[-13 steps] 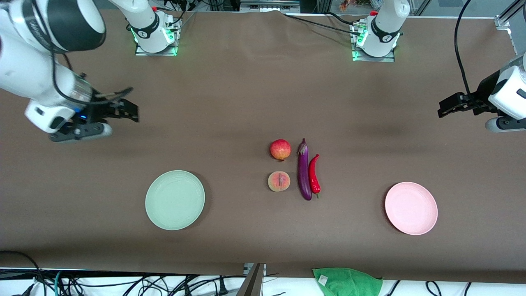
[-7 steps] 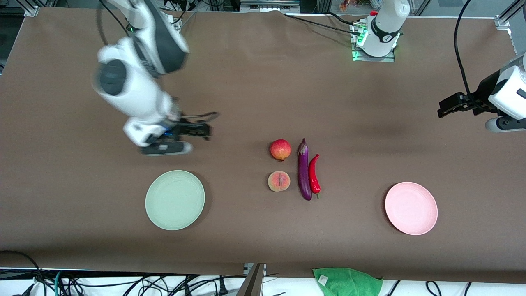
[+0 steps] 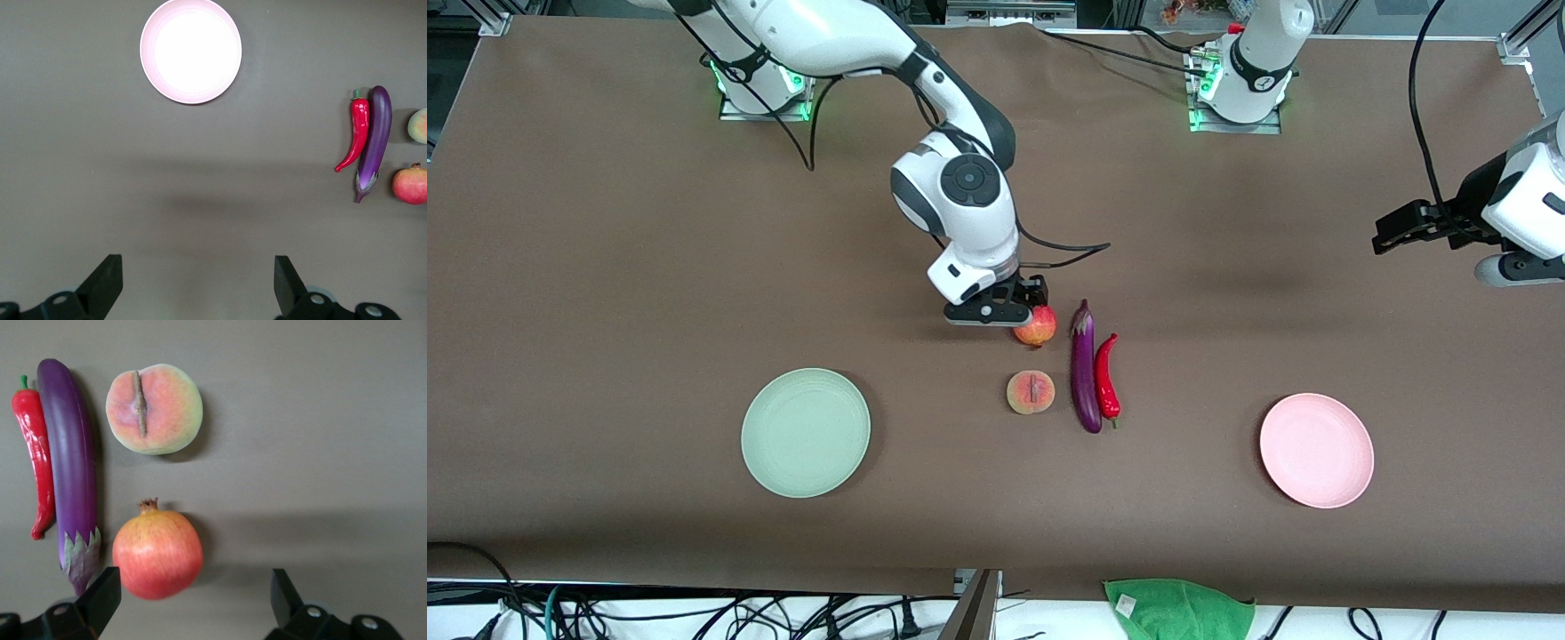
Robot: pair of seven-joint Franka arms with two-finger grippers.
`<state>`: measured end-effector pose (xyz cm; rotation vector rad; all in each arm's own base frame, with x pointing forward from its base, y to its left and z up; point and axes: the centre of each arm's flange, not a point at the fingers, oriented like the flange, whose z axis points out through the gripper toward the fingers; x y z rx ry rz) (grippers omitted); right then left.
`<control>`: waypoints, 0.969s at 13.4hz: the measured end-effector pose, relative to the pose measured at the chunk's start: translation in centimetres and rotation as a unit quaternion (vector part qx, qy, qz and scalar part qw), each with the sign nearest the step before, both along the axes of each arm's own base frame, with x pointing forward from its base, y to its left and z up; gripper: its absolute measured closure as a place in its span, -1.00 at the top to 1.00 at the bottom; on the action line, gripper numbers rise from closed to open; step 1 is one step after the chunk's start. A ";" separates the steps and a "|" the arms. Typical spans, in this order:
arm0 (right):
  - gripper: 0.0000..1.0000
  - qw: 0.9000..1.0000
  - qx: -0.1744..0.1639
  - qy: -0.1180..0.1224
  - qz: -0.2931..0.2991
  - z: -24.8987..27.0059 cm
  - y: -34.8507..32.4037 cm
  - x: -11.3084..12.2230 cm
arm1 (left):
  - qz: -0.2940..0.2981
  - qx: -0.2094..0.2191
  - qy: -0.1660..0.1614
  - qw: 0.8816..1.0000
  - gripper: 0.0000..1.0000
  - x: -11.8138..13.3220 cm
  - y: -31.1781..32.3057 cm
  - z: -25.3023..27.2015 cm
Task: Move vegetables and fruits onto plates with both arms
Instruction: 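Reach the right gripper over the red pomegranate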
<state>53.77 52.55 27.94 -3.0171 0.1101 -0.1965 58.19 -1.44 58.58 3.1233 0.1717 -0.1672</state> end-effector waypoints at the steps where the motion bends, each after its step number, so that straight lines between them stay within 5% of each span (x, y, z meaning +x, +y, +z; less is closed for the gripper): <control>1: 1.00 1.000 0.000 -0.001 -0.001 -0.8 0.0 0.2 | 0.001 0.000 0.004 1.000 1.00 0.2 0.1 -0.5; 13: 0.99 0.998 0.049 -0.030 -0.002 -6.8 2.9 -1.0 | 0.019 0.000 0.020 1.000 1.00 1.2 2.2 -2.6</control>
